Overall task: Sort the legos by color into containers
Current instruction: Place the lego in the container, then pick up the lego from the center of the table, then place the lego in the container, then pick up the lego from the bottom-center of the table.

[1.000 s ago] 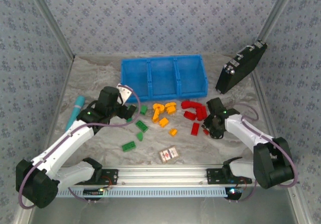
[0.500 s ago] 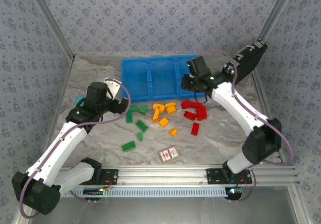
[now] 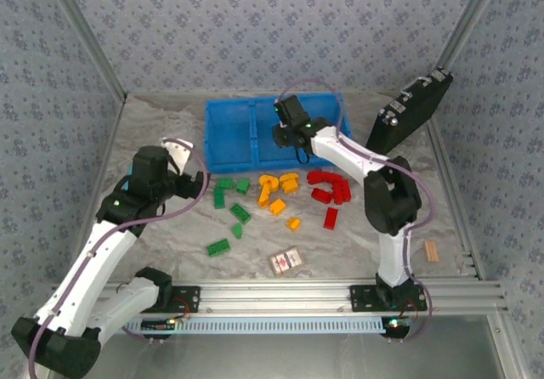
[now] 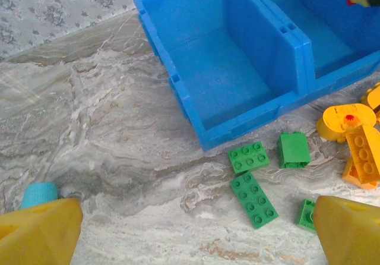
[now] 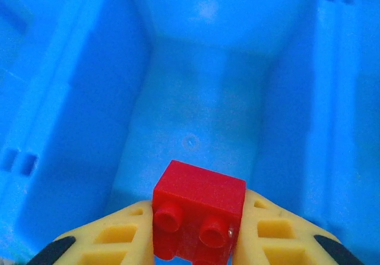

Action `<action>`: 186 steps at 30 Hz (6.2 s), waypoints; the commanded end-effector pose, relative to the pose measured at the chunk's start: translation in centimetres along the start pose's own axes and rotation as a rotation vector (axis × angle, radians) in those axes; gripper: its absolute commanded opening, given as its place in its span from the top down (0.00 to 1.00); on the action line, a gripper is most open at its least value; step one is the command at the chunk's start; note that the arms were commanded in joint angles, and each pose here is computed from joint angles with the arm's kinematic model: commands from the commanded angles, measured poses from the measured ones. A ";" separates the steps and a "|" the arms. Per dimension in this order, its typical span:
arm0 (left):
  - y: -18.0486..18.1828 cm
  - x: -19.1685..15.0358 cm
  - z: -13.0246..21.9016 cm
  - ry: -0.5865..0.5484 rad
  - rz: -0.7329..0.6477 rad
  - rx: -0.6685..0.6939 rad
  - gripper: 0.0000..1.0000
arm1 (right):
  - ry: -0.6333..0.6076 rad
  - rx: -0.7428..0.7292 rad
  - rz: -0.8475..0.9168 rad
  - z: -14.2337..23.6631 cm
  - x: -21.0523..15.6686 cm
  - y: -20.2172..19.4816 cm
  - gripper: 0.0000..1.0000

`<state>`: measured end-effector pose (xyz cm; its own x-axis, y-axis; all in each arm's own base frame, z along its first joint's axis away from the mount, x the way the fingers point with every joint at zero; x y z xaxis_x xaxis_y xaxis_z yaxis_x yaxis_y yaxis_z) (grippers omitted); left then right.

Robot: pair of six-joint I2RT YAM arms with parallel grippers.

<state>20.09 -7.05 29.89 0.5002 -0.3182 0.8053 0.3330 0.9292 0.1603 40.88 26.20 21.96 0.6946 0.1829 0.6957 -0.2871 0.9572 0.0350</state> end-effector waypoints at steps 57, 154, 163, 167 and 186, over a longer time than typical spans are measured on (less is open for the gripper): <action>0.3 -1.1 0.2 0.019 0.101 0.022 0.00 | 0.137 -0.202 -0.201 11.5 -11.5 -1.9 0.43; -3.2 -6.8 -3.1 0.341 0.307 -0.197 0.00 | 0.143 0.008 -0.007 -4.8 -0.5 0.5 0.65; -4.6 -9.4 -2.4 0.370 0.400 -0.160 0.00 | 0.163 0.023 0.014 -5.6 -1.0 0.7 0.56; -4.2 -9.1 -1.9 0.333 0.414 -0.132 0.00 | 0.149 0.022 0.044 -4.7 -0.9 0.5 0.55; 2.3 -4.8 1.7 0.188 0.583 -0.050 0.00 | -0.084 0.652 0.946 10.8 -11.9 12.0 0.38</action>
<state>17.52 -3.00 25.86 0.7451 0.2522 0.6175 -0.0622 0.9480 -0.3122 25.22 32.36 23.09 0.1865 0.6888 0.7005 -0.9039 0.3997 -0.1524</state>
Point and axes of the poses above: each hand's point on the last joint's axis, 136 mm out from that joint toward the fingers, its own z axis back along the fingers, its own y axis along the line the jaws close on, x = y × z, the point moved 9 cm from there along z, back along the fingers, and after that the axes turned 2 degrees about -z, right-handed, at the moved point
